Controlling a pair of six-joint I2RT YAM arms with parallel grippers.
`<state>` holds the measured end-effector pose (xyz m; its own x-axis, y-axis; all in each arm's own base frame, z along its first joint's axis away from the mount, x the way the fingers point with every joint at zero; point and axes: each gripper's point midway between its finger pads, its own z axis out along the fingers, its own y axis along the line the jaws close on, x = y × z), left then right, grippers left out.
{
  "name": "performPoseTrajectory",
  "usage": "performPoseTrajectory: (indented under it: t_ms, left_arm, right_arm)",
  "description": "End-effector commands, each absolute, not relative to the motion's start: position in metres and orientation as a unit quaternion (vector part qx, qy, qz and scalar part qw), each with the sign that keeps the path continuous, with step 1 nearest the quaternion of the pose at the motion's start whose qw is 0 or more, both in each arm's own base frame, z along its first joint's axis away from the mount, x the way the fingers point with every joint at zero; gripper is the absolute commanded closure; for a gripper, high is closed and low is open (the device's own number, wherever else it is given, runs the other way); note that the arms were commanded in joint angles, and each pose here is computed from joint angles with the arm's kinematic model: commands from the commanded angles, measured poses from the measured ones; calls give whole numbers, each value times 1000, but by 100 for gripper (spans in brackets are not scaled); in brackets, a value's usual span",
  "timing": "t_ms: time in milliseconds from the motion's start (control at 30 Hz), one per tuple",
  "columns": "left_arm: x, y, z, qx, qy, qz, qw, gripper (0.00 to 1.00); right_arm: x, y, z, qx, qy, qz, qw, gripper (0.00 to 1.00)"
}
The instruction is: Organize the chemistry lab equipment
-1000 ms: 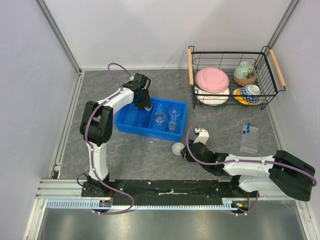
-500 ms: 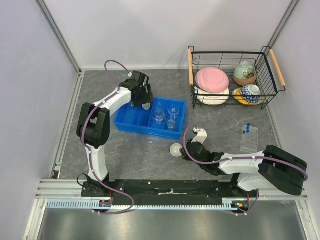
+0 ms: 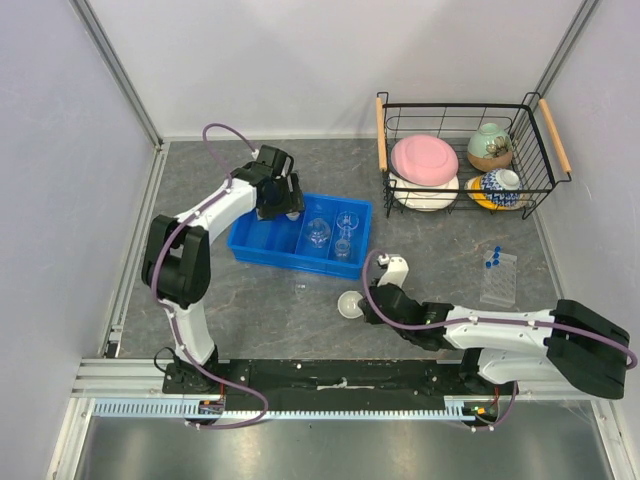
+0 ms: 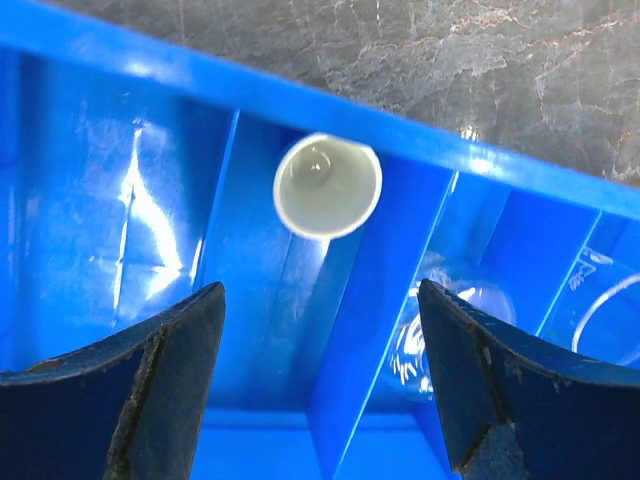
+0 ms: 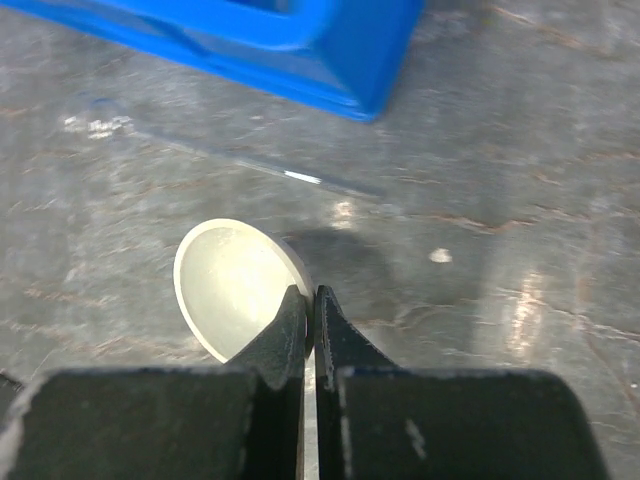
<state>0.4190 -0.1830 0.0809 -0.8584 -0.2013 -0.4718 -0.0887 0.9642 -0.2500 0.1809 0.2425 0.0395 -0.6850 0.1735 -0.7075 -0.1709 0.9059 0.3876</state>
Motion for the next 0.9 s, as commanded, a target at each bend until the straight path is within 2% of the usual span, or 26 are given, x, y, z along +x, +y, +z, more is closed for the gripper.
performPoseTrajectory:
  t_ms: [0, 200, 467, 700, 867]
  left_arm:
    - [400, -175, 120, -78, 950, -97, 285, 15]
    - [364, -170, 154, -52, 947, -70, 309, 8]
    - [307, -146, 199, -44, 929, -104, 354, 0]
    - [265, -117, 208, -46, 916, -100, 385, 0]
    - [240, -100, 188, -53, 924, -80, 371, 0]
  right_arm:
    - [176, 270, 86, -53, 881, 228, 411, 100]
    - [173, 302, 130, -108, 873, 215, 425, 100]
    - [207, 357, 160, -141, 867, 166, 448, 100]
    - [251, 382, 180, -106, 857, 154, 480, 100]
    - [282, 399, 193, -80, 850, 152, 498, 100]
